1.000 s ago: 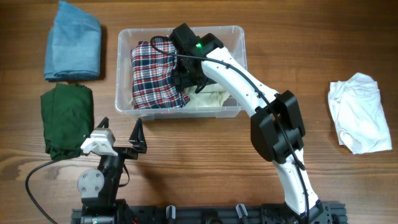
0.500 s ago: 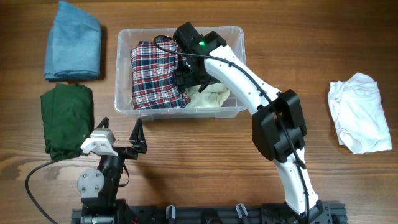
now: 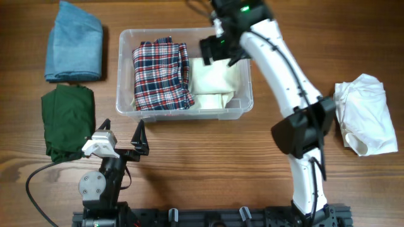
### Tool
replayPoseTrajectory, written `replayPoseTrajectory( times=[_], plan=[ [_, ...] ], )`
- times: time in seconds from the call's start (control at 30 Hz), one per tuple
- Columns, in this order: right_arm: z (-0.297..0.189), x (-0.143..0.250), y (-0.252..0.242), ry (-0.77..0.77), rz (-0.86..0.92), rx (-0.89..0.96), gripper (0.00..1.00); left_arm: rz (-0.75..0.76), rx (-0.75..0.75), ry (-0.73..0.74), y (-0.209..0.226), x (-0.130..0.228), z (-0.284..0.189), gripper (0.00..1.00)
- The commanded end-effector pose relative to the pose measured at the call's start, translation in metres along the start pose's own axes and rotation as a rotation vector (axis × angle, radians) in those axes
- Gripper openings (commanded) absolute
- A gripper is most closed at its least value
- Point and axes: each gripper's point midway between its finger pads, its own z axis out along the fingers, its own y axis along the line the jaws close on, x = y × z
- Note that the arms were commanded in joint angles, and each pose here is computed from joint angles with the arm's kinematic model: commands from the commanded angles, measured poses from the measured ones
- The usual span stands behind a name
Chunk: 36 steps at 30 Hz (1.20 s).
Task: Pack container
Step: 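Retract the right arm out of the container to the right, then move the right gripper down over the crumpled white shirt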
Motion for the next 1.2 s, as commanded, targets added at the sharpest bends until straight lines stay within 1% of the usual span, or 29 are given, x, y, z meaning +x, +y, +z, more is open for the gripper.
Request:
replayPoseTrajectory(
  times=[0.0,0.03,0.17,0.23,0.27,0.3,0.4,0.47,0.53,0.6,0.7,0.8,0.9,1.0,1.07,1.13,1.17],
  plan=[
    [-0.056,-0.007,-0.044,-0.091,0.099,-0.01,1.0,-0.006,-0.015,-0.001,0.003,0.001,0.0,1.0],
    [-0.062,-0.006,-0.053,-0.096,0.125,-0.005,0.99,-0.006,-0.015,-0.001,0.003,0.001,0.0,1.0],
    [-0.101,0.008,-0.12,-0.13,0.281,0.038,1.0,-0.006,-0.015,-0.001,0.003,0.001,0.0,1.0],
    [-0.12,0.024,-0.158,-0.131,0.369,0.075,1.0,-0.006,-0.015,-0.001,0.003,0.001,0.0,1.0],
    [-0.13,0.029,-0.178,-0.152,0.413,0.088,1.0,-0.006,-0.015,-0.001,0.003,0.001,0.0,1.0],
    [-0.149,0.039,-0.209,-0.192,0.494,0.112,1.0,-0.006,-0.015,-0.002,0.003,0.001,0.0,1.0],
    [-0.176,0.06,-0.258,-0.251,0.647,0.143,1.0,-0.006,-0.015,-0.001,0.003,0.001,0.0,1.0],
    [-0.188,0.079,-0.292,-0.274,0.738,0.17,1.0,-0.006,-0.015,-0.001,0.003,0.001,0.0,1.0],
    [-0.194,0.096,-0.315,-0.278,0.81,0.183,1.0,-0.006,-0.015,-0.001,0.003,0.001,0.0,1.0],
    [-0.194,0.121,-0.336,-0.253,0.895,0.199,1.0,-0.006,-0.015,-0.001,0.003,0.001,0.0,1.0],
    [-0.181,0.165,-0.36,-0.178,1.082,0.215,1.0,-0.006,-0.015,-0.001,0.003,0.001,0.0,1.0],
    [-0.167,0.208,-0.377,-0.093,1.227,0.236,1.0,-0.006,-0.015,-0.001,0.003,0.001,0.0,1.0],
    [-0.15,0.244,-0.391,-0.029,1.356,0.22,1.0,-0.006,-0.015,-0.001,0.003,0.001,0.0,1.0],
    [-0.136,0.263,-0.401,-0.001,1.408,0.211,1.0,-0.006,-0.015,-0.001,0.003,0.001,0.0,1.0],
    [-0.127,0.271,-0.411,-0.01,1.413,0.209,1.0,-0.005,-0.015,-0.001,0.003,0.001,0.0,1.0],
    [-0.121,0.268,-0.422,-0.058,1.364,0.189,1.0,-0.006,-0.015,-0.001,0.003,0.001,0.0,1.0],
    [-0.119,0.262,-0.426,-0.088,1.301,0.173,1.0,-0.006,-0.015,-0.001,0.003,0.001,0.0,1.0]
  ],
)
